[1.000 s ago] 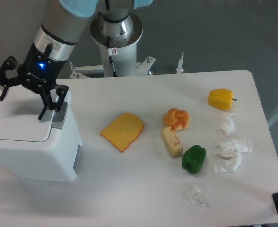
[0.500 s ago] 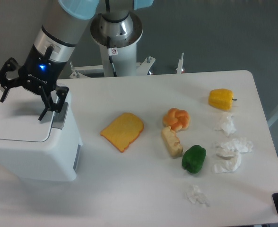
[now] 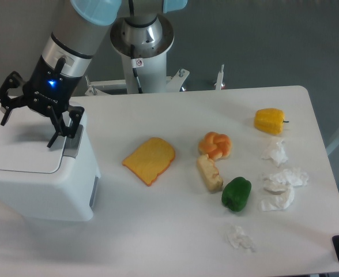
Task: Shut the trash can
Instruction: 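Hold the gripper on the closed lid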
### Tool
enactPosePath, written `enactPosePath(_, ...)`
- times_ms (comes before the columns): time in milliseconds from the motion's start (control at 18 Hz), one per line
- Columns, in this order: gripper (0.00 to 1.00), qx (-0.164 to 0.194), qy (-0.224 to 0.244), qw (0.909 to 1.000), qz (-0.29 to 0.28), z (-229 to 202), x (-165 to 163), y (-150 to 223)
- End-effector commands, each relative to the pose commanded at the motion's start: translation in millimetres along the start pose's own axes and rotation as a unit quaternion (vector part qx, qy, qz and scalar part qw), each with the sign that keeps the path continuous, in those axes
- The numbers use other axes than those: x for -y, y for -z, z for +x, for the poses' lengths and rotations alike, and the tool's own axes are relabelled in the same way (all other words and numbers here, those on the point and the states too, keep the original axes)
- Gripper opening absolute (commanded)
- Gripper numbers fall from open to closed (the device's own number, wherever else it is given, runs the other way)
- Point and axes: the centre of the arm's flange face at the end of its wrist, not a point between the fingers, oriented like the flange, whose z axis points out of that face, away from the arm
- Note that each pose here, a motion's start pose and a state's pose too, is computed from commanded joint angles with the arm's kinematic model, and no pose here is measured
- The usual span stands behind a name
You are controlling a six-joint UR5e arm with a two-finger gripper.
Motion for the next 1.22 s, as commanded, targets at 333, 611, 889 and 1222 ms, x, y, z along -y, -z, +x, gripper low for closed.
enactPosePath(333,1.00,0.000,0.001,1.0000,0.001,-0.8,0.3,1.6)
enactPosePath(611,1.00,0.001,-0.001,1.0000,0.001,-0.9,0.2,1.6)
enactPosePath(889,1.00,0.001,-0.003,1.0000,0.000,-2.1,-0.3,1.4)
enactPosePath(1222,1.00,0.001,-0.007,1.0000,0.002,-1.3,0.0,2.3)
